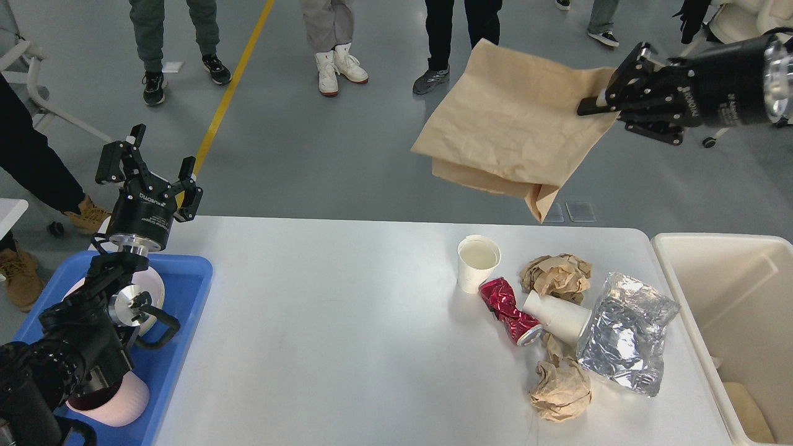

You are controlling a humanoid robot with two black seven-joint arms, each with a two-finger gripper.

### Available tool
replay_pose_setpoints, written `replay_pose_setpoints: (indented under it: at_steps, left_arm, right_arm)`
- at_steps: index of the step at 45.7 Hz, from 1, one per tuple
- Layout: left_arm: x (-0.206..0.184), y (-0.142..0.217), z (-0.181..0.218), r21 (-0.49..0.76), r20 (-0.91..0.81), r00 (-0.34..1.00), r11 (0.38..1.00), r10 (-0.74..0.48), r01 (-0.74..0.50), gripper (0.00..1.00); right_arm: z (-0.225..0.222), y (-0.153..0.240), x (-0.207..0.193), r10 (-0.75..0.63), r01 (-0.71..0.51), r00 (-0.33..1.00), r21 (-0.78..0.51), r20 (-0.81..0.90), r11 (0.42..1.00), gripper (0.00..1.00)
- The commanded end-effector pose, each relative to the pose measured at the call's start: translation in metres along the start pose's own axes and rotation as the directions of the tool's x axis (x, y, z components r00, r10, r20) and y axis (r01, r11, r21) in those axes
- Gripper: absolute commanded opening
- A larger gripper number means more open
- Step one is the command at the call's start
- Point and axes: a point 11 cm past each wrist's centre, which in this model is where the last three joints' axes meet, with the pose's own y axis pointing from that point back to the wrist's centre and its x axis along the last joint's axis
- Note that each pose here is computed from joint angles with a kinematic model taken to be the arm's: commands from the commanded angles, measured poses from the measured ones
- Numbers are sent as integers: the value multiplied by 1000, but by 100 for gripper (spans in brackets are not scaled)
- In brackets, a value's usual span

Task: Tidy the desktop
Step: 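Lift the brown paper bag with the right gripper and carry it away, then bring the right gripper back over the table toward the paper cup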

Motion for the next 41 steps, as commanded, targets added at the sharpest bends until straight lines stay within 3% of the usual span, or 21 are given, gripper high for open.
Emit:
replay_pose_setpoints:
  at_steps: [1,5,11,15,22,26,35,41]
  left_arm:
    - [0,0,0,0,0,1000,1000,0,0,96]
    - [0,0,0,0,-1,1000,1000,-1,1,96]
    - [1,0,0,0,1,1000,1000,1,-1,96]
    - [0,0,0,0,0,1000,1000,0,0,96]
    - [0,0,0,0,-1,1000,1000,-1,1,96]
    - [0,0,0,0,0,1000,1000,0,0,96]
    - [0,0,0,0,-1,1000,1000,-1,1,96]
    - [1,0,0,0,1,1000,1000,1,-1,96]
  right_arm:
    - [9,8,12,51,-51,999,-14,7,999,0]
    - [28,12,30,125,-123,992,-56,21,991,0]
    - [91,20,61,304,-291,951,-177,53,940,0]
    - [149,29,74,444,-413,895,-295,43,862,0]
    - [248,54,72,615,-561,786,-482,-56,673,0]
    - [286,64,62,646,-586,756,-547,-105,598,0]
    - [350,83,32,647,-573,745,-653,-162,496,0]
    - [402,96,-11,591,-515,782,-742,-200,430,0]
